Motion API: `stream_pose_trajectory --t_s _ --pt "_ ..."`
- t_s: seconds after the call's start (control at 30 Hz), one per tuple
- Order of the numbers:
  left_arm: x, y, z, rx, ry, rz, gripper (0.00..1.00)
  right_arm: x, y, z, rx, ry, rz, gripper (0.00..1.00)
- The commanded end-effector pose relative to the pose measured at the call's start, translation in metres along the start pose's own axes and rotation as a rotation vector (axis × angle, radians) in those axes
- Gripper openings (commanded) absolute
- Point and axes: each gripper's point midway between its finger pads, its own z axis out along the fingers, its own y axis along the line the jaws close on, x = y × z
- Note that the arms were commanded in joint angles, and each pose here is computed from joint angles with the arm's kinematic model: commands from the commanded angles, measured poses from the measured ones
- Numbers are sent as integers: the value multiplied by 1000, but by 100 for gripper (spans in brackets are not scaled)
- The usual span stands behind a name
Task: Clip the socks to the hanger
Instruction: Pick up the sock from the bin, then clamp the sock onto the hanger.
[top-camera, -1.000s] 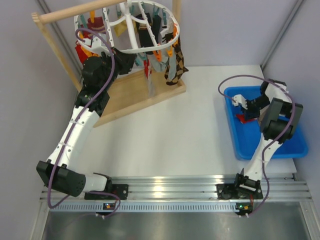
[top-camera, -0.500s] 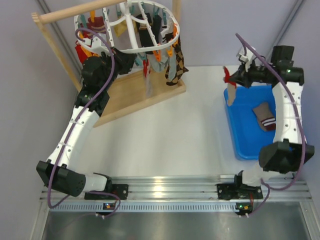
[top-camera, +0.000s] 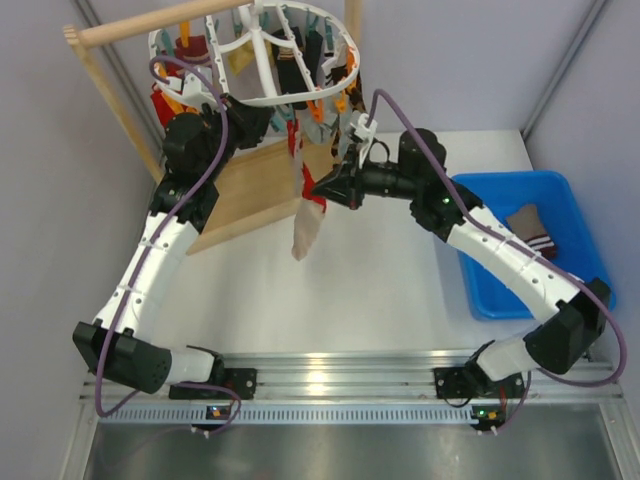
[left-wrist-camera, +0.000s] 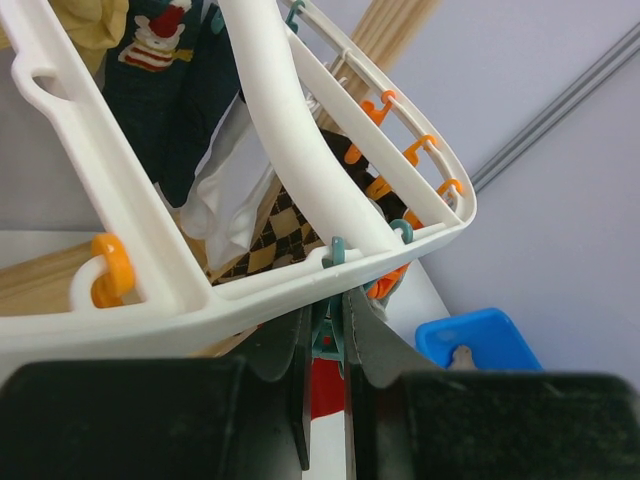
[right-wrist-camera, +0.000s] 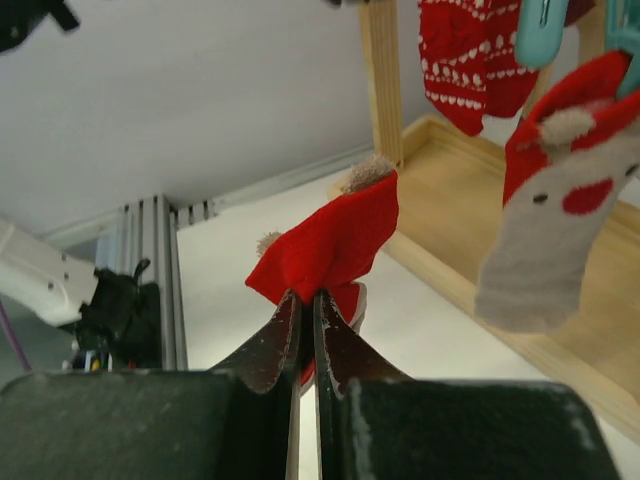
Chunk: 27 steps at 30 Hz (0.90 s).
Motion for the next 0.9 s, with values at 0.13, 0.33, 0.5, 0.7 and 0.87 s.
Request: stream_pose_trajectory --t_s 0.13,0.33,0.5,0.7,0.87 --pt "-34 -23 -13 77 -104 3 0 -62 -30 61 106 -209 101 0" --pt "-33 -25 -19 86 -97 14 0 -61 -57 90 150 -227 146 0" --pt "-29 -22 -23 74 -86 30 0 -61 -68 93 178 -249 144 0" --pt "-22 -17 -26 62 -67 62 0 -70 -63 91 140 -282 144 0" --pt "-19 -18 -25 76 -55 64 0 -75 -60 91 116 -296 149 0"
